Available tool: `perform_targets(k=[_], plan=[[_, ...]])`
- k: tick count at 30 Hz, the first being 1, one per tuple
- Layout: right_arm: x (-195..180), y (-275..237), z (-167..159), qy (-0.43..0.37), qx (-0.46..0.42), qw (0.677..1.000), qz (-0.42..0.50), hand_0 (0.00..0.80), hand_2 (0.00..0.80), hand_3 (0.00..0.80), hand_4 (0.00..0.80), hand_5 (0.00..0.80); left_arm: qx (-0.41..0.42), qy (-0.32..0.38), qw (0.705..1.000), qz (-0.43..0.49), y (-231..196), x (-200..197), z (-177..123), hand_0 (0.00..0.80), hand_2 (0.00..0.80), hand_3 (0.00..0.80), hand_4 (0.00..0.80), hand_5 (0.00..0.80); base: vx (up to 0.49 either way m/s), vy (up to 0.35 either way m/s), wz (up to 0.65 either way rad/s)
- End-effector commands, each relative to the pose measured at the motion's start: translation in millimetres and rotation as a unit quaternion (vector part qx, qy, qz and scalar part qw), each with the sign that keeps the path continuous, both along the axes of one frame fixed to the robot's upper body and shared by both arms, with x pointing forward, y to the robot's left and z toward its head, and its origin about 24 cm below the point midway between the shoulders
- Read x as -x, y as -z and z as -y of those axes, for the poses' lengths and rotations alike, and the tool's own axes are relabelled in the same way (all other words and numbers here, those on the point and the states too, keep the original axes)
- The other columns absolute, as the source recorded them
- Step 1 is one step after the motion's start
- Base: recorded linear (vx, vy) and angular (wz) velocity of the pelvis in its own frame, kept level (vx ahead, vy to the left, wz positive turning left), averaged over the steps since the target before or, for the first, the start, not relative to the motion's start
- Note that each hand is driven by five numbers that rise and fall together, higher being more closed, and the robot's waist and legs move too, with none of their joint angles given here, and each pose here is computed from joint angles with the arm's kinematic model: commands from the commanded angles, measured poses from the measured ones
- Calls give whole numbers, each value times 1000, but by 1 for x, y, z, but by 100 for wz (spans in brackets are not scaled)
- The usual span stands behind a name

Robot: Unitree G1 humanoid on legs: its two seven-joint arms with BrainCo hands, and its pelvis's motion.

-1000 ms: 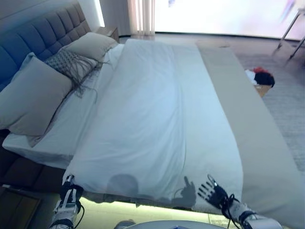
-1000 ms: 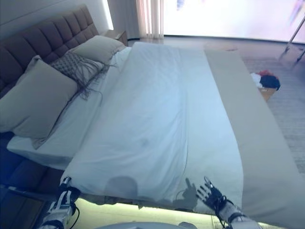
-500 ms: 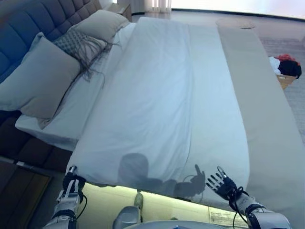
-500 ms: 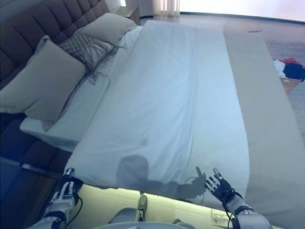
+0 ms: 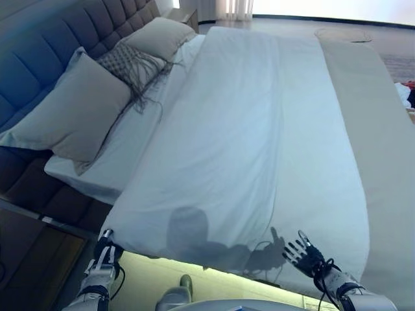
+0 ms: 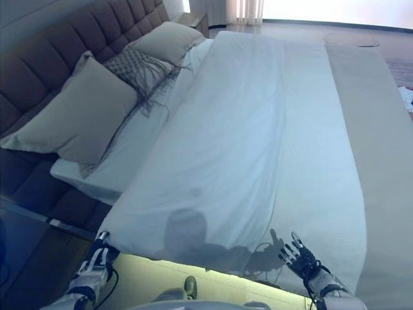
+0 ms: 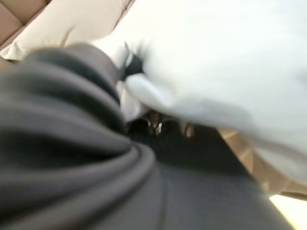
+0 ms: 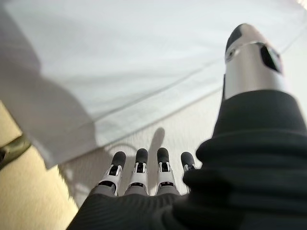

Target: Make the bed neatly

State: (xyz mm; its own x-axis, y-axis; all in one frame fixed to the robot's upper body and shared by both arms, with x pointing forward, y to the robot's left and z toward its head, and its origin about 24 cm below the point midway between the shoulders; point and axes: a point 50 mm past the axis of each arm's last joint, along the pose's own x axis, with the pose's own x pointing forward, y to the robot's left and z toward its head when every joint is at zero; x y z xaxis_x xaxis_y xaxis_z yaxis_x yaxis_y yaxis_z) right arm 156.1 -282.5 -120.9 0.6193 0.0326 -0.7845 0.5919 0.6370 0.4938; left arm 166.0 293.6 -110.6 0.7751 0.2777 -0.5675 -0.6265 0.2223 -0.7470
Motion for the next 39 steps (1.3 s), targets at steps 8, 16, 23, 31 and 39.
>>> perform_targets(k=[8,16,23,31,39], plan=[[1,-9,23,20,26,999,1,0,0,0,0,0,-86,-140,985,-49,-15,75,-78,800,800,800,800,800,-56,67,-1],[3,-7,21,28,17,999,-1,0,0,0,0,0,-77,-110,990,-54,-11,78,-72,800,800,800,800,800,-16,12,4],[-1,-6,15,30,10,1000,5,0,0,0,0,0,-52,-58,994,-72,1,77,-51,0,0,0,0,0,0,0,0],[5,-2,11,42,-3,999,-1,0,0,0,0,0,-29,1,988,-149,19,107,-30,0,0,0,0,0,19,-19,3],[13,4,4,61,-17,998,-3,0,0,0,0,0,8,119,962,-244,36,160,1,0,0,0,0,0,17,3,8]])
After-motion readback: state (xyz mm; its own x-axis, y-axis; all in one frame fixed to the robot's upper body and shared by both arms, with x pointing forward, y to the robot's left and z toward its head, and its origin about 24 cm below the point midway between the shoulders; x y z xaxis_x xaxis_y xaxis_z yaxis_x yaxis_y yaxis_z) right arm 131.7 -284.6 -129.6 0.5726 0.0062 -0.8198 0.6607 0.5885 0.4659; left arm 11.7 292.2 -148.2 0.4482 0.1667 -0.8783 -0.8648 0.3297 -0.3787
